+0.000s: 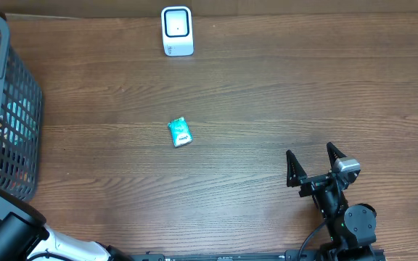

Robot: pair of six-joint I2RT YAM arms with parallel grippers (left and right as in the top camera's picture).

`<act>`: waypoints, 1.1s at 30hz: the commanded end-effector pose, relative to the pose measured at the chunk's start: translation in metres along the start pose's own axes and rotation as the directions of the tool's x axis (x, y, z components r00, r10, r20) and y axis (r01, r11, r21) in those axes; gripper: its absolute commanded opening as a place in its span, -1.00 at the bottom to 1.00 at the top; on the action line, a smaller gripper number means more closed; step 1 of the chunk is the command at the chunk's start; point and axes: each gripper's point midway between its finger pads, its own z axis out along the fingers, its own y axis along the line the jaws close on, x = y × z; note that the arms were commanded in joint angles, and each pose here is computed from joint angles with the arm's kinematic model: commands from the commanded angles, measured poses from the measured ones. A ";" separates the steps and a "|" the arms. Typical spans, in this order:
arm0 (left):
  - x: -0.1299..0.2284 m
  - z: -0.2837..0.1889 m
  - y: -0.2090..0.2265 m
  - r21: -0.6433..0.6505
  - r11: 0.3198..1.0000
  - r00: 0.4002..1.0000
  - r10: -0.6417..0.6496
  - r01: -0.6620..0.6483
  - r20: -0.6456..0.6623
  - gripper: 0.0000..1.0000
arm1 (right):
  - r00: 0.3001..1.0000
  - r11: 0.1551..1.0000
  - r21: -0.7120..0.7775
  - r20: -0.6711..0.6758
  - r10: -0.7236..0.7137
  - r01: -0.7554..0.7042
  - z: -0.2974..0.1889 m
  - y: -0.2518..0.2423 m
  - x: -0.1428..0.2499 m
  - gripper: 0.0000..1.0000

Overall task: Scan the item barcode
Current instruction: 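Return the left gripper to the basket and reach inside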

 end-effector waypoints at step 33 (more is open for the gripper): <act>-0.068 -0.227 -0.069 0.299 0.944 0.958 0.054 -0.142 0.282 -0.92 | 1.000 1.000 0.011 0.006 0.004 -0.004 0.000 -0.003 0.001 1.00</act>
